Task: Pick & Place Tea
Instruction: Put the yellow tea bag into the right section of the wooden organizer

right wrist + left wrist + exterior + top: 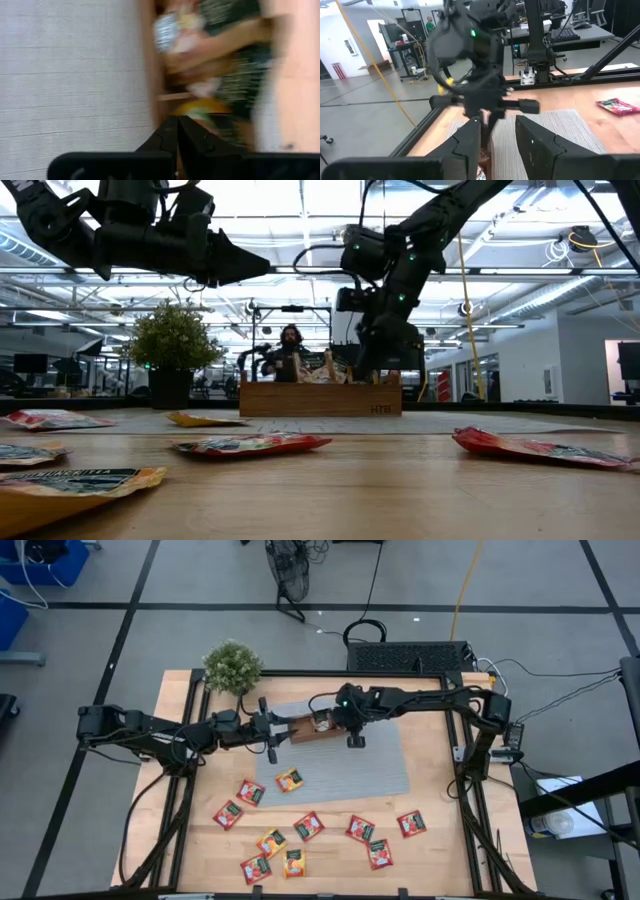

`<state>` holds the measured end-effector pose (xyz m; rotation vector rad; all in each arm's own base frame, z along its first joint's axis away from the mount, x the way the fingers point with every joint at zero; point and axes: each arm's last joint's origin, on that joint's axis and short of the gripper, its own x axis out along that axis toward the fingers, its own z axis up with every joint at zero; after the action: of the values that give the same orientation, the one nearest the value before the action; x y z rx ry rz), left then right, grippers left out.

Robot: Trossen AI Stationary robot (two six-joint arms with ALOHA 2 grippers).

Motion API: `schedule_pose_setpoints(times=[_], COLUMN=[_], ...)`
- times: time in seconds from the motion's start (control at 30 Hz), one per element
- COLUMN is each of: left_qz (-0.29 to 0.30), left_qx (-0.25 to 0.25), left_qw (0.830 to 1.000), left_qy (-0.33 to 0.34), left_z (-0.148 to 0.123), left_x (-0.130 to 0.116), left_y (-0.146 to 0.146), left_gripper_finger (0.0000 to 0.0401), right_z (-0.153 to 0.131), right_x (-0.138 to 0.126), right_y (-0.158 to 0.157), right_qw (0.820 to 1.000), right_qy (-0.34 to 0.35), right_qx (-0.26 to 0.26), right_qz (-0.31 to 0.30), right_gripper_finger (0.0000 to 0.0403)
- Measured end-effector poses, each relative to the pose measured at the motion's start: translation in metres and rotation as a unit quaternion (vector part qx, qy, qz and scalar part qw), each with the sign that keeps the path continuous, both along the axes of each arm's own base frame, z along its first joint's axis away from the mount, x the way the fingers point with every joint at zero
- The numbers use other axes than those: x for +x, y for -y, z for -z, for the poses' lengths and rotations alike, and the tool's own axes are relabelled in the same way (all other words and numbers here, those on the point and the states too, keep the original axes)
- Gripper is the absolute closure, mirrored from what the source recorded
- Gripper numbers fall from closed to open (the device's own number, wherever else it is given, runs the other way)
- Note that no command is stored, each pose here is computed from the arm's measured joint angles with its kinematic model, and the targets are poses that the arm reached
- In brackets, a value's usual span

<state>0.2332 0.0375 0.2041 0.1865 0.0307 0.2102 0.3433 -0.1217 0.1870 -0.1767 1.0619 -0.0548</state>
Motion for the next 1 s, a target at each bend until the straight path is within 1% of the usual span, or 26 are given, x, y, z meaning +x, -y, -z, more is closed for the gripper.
schedule_pose_setpoints(times=[0.07,0.13,0.43,0.57,0.83,1.0], left_qz=[0.0,0.0,0.0,0.0,-0.001,-0.001], left_qx=[0.001,0.002,0.0,0.0,-0.007,-0.012], left_qw=[1.0,1.0,1.0,1.0,1.0,1.0], left_qy=[-0.001,-0.002,-0.002,-0.002,0.004,0.006], left_z=[0.0,0.0,0.0,0.0,-0.001,-0.001], left_x=[0.0,0.0,0.0,0.0,0.0,0.0], left_y=[0.0,0.0,0.0,0.0,0.0,0.0], left_gripper_finger=[0.0274,0.0274,0.0274,0.0274,0.0274,0.0274], right_z=[-0.004,-0.003,0.014,0.018,0.021,0.022], right_x=[-0.001,-0.002,-0.005,-0.008,-0.014,-0.016], right_y=[0.002,0.004,0.006,0.001,-0.002,-0.003], right_qw=[1.0,1.0,0.999,0.998,0.995,0.994], right_qy=[0.001,-0.005,-0.05,-0.059,-0.091,-0.092], right_qx=[-0.021,-0.025,0.001,0.014,0.03,0.057], right_qz=[0.006,0.01,0.009,0.001,0.006,0.003], right_gripper_finger=[0.0403,0.0403,0.0403,0.0403,0.0403,0.0403])
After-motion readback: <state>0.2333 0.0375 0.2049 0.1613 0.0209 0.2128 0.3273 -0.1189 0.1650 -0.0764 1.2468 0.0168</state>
